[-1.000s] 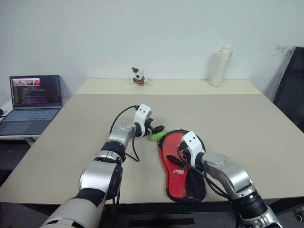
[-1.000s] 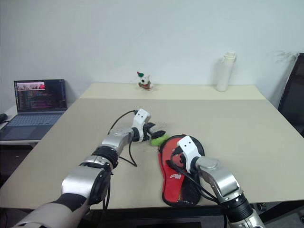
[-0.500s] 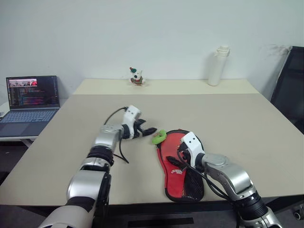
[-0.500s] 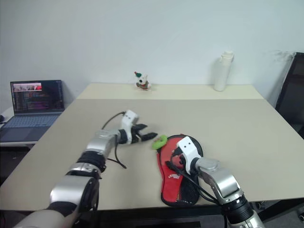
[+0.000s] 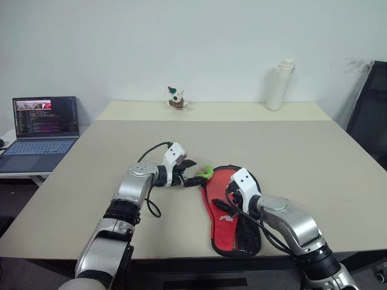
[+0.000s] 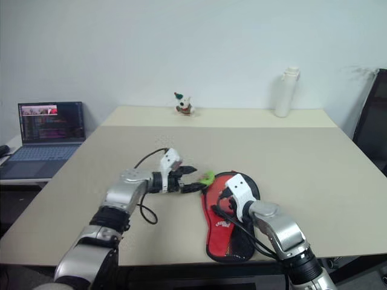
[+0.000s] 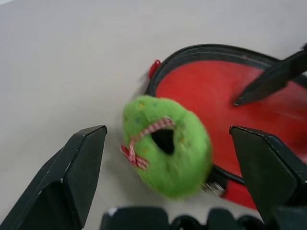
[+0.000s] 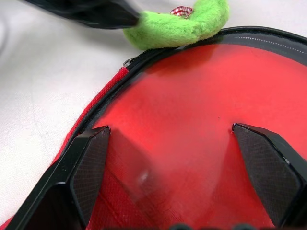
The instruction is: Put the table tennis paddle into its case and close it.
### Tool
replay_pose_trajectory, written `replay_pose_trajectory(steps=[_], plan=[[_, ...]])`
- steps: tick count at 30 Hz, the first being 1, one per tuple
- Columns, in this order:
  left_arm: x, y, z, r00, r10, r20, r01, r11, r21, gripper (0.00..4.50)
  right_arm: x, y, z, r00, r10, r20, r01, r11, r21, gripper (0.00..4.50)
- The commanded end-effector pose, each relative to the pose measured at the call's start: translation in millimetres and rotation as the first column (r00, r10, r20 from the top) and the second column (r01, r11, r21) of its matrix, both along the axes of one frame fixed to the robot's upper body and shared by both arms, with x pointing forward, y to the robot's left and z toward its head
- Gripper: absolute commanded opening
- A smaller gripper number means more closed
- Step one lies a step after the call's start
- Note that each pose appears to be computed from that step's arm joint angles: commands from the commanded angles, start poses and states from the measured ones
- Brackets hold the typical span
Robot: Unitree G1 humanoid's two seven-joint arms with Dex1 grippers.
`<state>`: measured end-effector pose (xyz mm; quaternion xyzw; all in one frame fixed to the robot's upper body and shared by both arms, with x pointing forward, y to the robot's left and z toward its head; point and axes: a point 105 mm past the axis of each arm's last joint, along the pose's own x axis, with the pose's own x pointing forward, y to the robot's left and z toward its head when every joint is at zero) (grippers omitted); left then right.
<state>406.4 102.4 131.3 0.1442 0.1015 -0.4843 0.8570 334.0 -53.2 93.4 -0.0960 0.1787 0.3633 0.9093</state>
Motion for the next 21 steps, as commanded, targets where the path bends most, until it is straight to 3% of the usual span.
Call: replay_pose_trajectory(steps=[1,9,10,12,21], plan=[[7,-9,5,0.999,-0.018,0.045,0.017,0.999,0.032,4.46,-4,1,-15,0.998,0.006,-0.06,-0.006,1.0,-0.014,4.5],[8,-18,-23,0.999,-0.04,-0.009,0.04,0.994,0.105,4.46,-4,3,-14,0.998,0.001,-0.058,-0.002,1.0,-0.006,4.5],[9,-17,-24,0.999,-0.029,-0.012,0.03,0.994,0.102,4.3,-4,3,-14,0.998,0.0,-0.057,-0.001,1.0,-0.005,4.5],[10,-15,-23,1.0,-0.022,-0.015,0.024,0.995,0.096,3.87,-4,3,-15,0.998,-0.001,-0.057,0.001,1.0,-0.006,4.5],[14,-8,-14,1.0,0.027,-0.006,-0.027,0.999,0.038,0.63,11,6,-6,1.0,-0.021,0.015,0.021,1.0,-0.015,4.5]])
